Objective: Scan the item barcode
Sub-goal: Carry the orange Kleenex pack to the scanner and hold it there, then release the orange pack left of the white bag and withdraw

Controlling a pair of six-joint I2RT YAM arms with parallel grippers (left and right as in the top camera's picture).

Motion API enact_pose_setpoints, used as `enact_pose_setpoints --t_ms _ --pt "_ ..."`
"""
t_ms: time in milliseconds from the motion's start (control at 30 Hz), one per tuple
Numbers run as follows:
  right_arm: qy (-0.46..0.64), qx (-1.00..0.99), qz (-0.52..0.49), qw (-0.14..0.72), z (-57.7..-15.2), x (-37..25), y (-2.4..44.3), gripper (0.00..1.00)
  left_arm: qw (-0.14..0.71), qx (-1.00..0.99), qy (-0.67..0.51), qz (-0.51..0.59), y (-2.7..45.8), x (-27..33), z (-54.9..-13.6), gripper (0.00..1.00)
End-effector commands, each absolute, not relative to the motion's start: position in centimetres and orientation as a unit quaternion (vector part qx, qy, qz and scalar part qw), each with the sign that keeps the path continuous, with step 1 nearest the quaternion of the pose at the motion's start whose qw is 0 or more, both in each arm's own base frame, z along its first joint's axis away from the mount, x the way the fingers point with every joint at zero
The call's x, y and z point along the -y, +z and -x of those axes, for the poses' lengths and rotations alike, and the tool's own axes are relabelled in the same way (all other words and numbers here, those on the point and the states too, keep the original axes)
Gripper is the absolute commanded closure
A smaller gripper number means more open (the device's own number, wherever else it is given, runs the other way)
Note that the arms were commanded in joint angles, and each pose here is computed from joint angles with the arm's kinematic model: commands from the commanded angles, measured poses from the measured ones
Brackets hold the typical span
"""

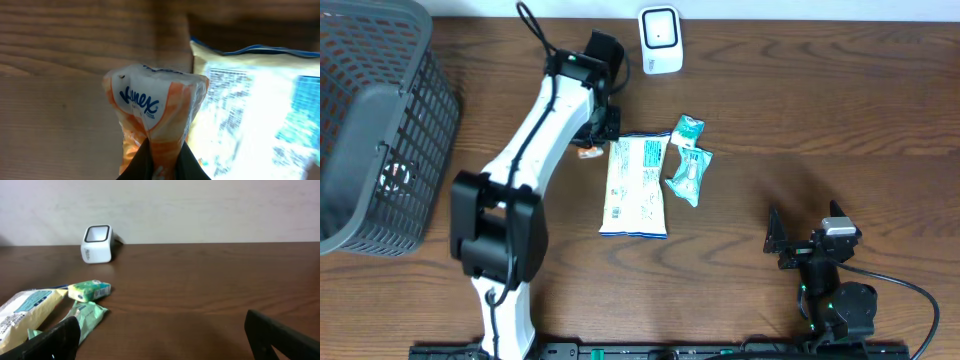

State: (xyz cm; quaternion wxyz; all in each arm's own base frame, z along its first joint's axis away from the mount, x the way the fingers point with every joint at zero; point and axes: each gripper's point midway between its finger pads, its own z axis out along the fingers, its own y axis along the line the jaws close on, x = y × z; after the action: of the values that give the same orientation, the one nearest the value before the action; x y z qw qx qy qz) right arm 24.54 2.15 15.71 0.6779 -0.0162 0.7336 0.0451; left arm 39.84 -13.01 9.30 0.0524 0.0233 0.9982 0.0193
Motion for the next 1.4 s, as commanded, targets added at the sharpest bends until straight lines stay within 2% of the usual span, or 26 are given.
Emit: enact_pose_setpoints --t_ms 0,100,267,400,667,767,1000,1033,1067,1133,1167,1367 --pt "0.046 -0.733 0.023 0.678 -24.5 -2.4 15.6 0.01 0.033 -0.998 0.039 -0.031 7.7 12.5 -39.6 0.92" --pt "0.046 -0.733 0.023 0.678 -24.5 -2.4 15.6 0.01 0.031 -0.998 0.039 -0.031 7.4 12.5 -39.7 0.78" --pt "0.046 -0.733 0.023 0.678 -24.5 -2.4 15.6 0.01 0.034 -0.998 0.038 -0.031 7.4 12.5 -39.8 0.73" --pt "0.046 -0.733 0.023 0.678 -24.5 -2.4 15.6 0.01 0.034 -0.998 0.038 -0.031 7.4 12.6 -39.8 0.55" --pt "0.046 -0.733 0.023 0.678 -24.5 -2.4 15.6 0.01 0.048 -0.998 0.033 -0.029 9.3 12.7 -40.4 0.53" --pt "0.046 -0.733 0.023 0.678 -24.5 -2.4 15.6 0.01 0.086 -0.996 0.021 -0.027 12.1 13.0 -41.3 0.52" --pt "0.046 -0.733 0.023 0.678 -24.5 -2.4 15.6 0.01 0.23 -0.973 -0.024 -0.008 22.3 12.6 -43.3 0.34" --pt "0.046 -0.733 0.023 0.678 -24.5 -2.4 15.6 0.01 0.26 -0.965 -0.032 -0.001 24.3 12.2 -43.5 0.31" --pt "0.046 -0.733 0.023 0.678 -24.5 -2.4 15.6 0.01 0.28 -0.959 -0.036 0.005 25.7 11.7 -43.6 0.22" --pt "0.046 -0.733 0.023 0.678 -24.5 -2.4 15.6 0.01 0.327 -0.944 -0.046 0.023 28.9 10.3 -43.8 0.18" --pt "0.046 -0.733 0.023 0.678 -24.5 -2.4 15.6 0.01 0.365 -0.929 -0.05 0.041 31.6 8.6 -43.8 0.1" --pt "0.046 -0.733 0.023 0.678 -24.5 -2.4 15.6 0.01 0.461 -0.878 -0.035 0.123 38.5 0.6 -42.6 0.08"
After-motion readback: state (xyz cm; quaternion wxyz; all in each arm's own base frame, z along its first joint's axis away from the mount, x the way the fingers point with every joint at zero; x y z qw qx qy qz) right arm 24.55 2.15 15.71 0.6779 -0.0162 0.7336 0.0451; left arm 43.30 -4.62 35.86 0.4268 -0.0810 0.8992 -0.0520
